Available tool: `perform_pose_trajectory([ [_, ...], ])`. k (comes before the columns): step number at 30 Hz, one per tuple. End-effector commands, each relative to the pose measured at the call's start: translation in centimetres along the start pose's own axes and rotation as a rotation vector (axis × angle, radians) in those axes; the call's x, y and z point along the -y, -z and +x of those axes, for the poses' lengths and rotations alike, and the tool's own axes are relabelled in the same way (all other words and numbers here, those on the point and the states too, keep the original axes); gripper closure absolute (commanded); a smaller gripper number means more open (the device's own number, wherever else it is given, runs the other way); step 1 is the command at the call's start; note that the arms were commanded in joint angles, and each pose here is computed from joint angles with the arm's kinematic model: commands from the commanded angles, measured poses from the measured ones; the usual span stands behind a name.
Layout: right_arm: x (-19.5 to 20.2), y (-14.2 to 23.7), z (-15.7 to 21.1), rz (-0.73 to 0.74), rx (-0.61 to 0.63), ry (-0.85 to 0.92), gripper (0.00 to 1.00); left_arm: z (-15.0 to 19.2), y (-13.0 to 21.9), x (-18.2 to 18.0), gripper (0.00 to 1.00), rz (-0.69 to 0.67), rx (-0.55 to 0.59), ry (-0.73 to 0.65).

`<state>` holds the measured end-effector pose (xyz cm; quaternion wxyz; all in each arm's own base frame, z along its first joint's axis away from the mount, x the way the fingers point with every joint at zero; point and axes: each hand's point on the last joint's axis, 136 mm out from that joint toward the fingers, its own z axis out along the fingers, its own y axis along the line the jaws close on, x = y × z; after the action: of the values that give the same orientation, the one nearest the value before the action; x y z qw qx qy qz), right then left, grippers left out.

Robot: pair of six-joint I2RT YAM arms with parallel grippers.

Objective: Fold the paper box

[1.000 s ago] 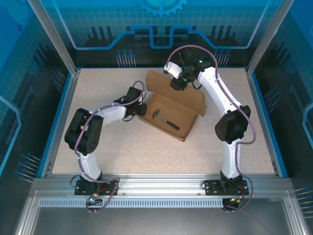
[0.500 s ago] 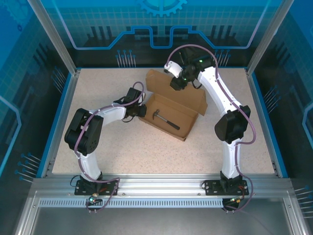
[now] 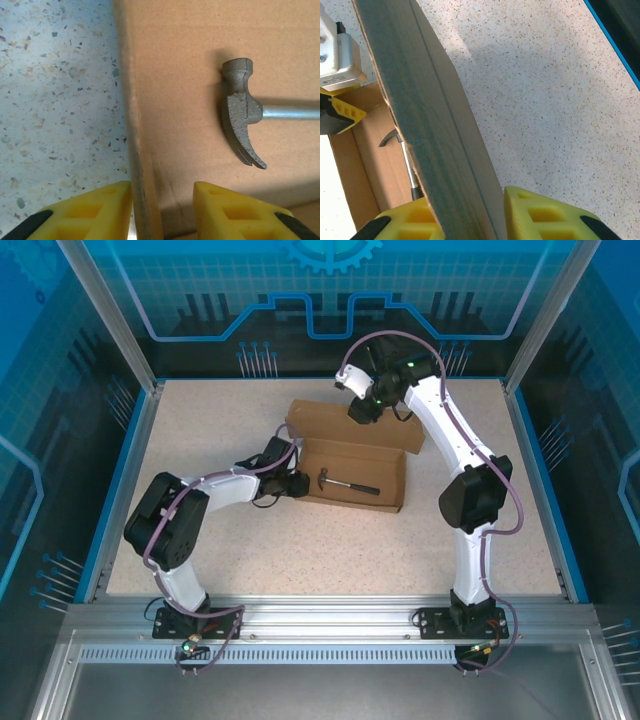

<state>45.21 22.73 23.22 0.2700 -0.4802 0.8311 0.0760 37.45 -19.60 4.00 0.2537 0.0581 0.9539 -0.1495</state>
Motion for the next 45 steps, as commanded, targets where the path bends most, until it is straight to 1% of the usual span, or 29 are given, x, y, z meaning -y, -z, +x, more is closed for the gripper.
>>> perform_pose_trajectory([
  [1, -0.8, -0.2, -0.6, -0.022, 0.005, 0.039, 0.73, -1.1, 1.2, 0.6, 0.56, 0.023, 0.047, 0.005],
  [5, -0.8, -0.3, -0.3, -0.017, -0.007, 0.047, 0.74, -2.4, 2.6, 0.2, 0.48, -0.009, 0.092, -0.015],
  [11, -0.7, -0.2, -0.4, -0.011, -0.001, 0.067, 0.74, -5.1, 5.6, -0.2, 0.37, -0.002, 0.186, -0.027],
  [15, -0.7, 0.0, -0.5, -0.006, 0.0, 0.078, 0.74, -7.2, 7.3, -1.0, 0.33, 0.008, 0.248, -0.03],
  [17, -0.7, 0.1, -0.5, -0.01, 0.003, 0.078, 0.74, -8.7, 8.2, -1.3, 0.33, 0.034, 0.294, -0.046],
  [20, -0.8, 0.1, -0.5, -0.012, 0.005, 0.08, 0.74, -10.8, 9.3, -0.8, 0.3, 0.119, 0.369, -0.116],
  [24, -0.9, 0.1, -0.7, -0.013, 0.007, 0.084, 0.74, -13.1, 9.9, -0.7, 0.28, 0.159, 0.425, -0.206],
  [28, -1.0, 0.3, -0.8, -0.011, 0.013, 0.092, 0.75, -15.0, 9.1, -1.0, 0.26, 0.169, 0.421, -0.275],
  [32, -0.9, 0.6, -1.0, -0.005, 0.018, 0.094, 0.75, -15.8, 8.3, -0.5, 0.24, 0.209, 0.406, -0.337],
  [36, -0.9, 0.6, -1.0, -0.005, 0.017, 0.095, 0.75, -16.7, 7.6, -0.2, 0.23, 0.223, 0.395, -0.375],
  [39, -0.9, 0.4, -0.8, -0.006, 0.01, 0.091, 0.75, -17.0, 6.9, -0.1, 0.26, 0.23, 0.382, -0.387],
  [45, -0.9, 0.4, -0.8, -0.003, 0.007, 0.092, 0.75, -17.1, 6.4, 0.2, 0.4, 0.252, 0.39, -0.41],
])
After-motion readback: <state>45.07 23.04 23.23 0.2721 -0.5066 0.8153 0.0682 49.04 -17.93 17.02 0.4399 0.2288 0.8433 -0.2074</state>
